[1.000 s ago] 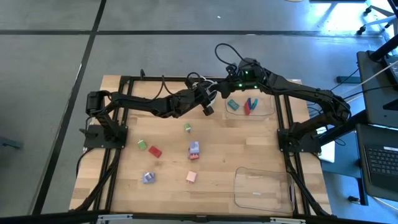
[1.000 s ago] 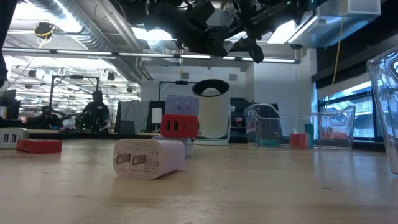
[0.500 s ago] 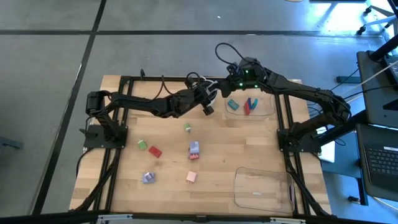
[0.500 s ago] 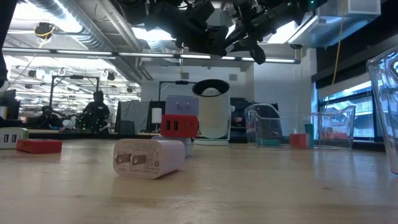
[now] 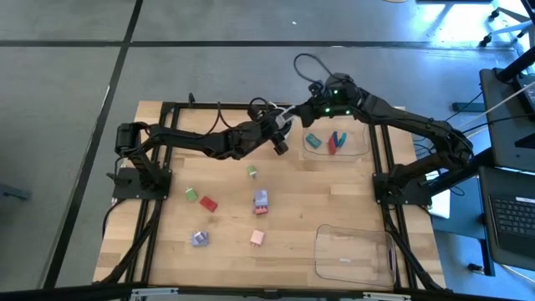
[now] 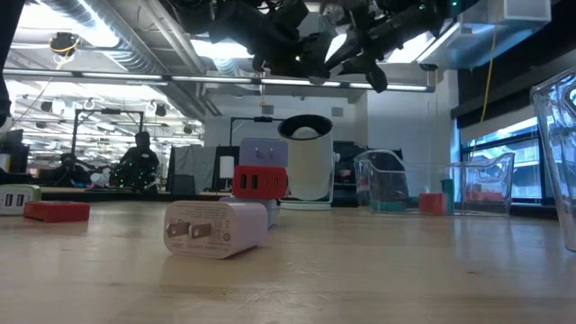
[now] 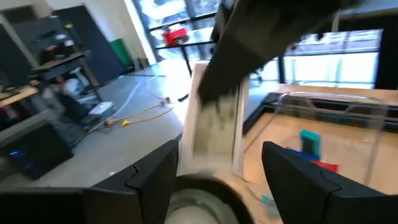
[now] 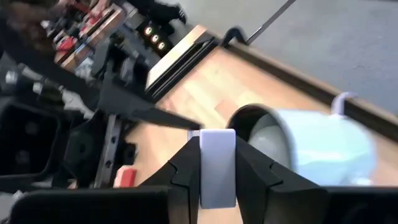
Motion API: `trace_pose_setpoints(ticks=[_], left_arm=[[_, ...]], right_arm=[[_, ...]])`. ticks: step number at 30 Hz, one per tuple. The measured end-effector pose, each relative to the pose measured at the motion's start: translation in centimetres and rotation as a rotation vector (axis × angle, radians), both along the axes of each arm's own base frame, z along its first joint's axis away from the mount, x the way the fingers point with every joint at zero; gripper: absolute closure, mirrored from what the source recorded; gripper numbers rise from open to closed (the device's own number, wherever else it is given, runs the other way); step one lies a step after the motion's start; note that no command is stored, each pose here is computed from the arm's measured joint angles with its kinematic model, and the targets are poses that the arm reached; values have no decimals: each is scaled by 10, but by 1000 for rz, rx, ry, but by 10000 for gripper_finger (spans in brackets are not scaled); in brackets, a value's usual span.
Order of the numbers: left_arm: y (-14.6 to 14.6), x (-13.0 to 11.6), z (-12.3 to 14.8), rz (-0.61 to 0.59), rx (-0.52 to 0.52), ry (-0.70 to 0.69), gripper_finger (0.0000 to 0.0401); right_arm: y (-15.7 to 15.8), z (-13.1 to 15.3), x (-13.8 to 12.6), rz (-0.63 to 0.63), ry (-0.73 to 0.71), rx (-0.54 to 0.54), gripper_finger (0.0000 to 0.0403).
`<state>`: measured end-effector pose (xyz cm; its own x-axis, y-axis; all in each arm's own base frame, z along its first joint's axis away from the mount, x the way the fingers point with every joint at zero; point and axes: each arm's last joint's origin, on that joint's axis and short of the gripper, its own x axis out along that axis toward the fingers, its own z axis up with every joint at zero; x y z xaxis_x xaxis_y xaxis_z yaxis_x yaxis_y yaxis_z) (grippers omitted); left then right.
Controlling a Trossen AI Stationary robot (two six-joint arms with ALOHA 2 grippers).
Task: Pick & Place Office items
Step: Put the white digital timer into the top transparent bin
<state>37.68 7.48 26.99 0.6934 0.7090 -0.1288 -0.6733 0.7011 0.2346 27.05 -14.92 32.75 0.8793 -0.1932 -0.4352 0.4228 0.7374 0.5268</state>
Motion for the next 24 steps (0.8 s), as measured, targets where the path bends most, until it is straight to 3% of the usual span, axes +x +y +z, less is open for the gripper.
trace_pose_setpoints(ticks=[5,13,24], left_arm=[[2,-3,-4,74,5,52,172],[2,-4,-9,84,-33,66,171],[2,-4,-9,85,-33,66,173]], right_arm=[[-11,13,-23,-60,-13,-32,332],[-9,34,-55,-71,-51,-70,330],[4,38,-88,-102,86,-114,329]])
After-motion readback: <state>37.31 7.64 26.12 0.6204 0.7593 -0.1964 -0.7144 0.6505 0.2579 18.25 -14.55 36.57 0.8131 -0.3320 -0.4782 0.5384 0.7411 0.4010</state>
